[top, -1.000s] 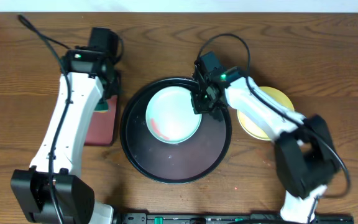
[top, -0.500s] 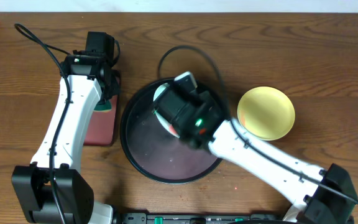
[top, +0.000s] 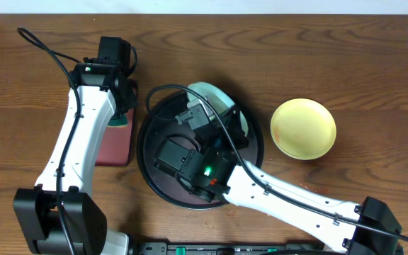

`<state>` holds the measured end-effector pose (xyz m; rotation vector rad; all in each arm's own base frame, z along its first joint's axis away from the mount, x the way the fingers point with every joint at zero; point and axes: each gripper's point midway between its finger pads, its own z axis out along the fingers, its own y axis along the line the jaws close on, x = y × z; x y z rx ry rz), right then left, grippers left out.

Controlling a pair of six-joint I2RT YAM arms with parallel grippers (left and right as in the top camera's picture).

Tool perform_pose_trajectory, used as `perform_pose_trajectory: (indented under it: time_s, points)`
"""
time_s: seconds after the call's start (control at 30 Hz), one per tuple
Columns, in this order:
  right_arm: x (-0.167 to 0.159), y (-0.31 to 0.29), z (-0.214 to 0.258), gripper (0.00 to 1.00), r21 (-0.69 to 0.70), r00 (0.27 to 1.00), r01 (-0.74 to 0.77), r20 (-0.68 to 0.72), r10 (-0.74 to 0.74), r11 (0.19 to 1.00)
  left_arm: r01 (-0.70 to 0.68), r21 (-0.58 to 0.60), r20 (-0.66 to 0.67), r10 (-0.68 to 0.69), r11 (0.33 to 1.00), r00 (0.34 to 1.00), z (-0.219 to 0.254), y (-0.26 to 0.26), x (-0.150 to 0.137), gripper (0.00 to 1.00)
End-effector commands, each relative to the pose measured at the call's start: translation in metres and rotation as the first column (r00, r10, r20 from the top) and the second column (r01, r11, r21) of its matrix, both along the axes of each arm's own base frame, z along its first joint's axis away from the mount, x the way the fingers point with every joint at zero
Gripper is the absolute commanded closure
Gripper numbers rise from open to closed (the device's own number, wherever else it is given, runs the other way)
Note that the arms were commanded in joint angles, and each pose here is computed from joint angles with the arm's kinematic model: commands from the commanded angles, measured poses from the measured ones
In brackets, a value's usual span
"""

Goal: Clean dirty plates on tray and stack at the side
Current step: 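Lift the green plate with the right gripper and stack it on the yellow plate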

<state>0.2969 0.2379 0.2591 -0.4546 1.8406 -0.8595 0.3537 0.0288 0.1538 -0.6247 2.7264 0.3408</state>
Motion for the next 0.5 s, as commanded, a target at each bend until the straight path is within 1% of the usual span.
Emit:
perform_pose_trajectory:
  time_s: [0.0,0.13,0.2,0.27,0.37,0.47]
  points:
    - [-0.004,-0.011,0.031,0.99,0.097,0.988,0.039,0.145,-0.053,0.994,-0.017,0.002,-0.004,0.017,1.0,1.0,-0.001,0.003,-0.002,0.93]
    - [-0.003,-0.018,0.017,0.99,0.172,0.994,0.059,0.077,-0.073,0.983,-0.035,0.002,-0.004,0.035,0.999,0.999,-0.002,0.01,-0.003,0.93]
    - [0.0,-0.024,0.009,0.99,0.204,0.996,0.079,0.018,-0.085,0.976,-0.048,0.002,-0.004,0.048,0.999,0.999,-0.002,0.014,-0.003,0.92]
    - [0.004,-0.033,0.003,0.99,0.264,0.994,0.108,-0.049,-0.099,0.959,-0.058,0.001,-0.004,0.058,0.998,0.998,-0.002,0.018,-0.004,0.92]
    - [0.012,-0.054,0.003,0.99,0.386,0.983,0.171,-0.133,-0.129,0.907,-0.061,0.001,-0.004,0.061,0.998,0.998,-0.002,0.019,-0.004,0.93]
    - [0.022,-0.083,0.005,0.99,0.506,0.962,0.249,-0.225,-0.152,0.826,-0.061,0.001,-0.004,0.061,0.998,0.998,-0.002,0.019,-0.004,0.92]
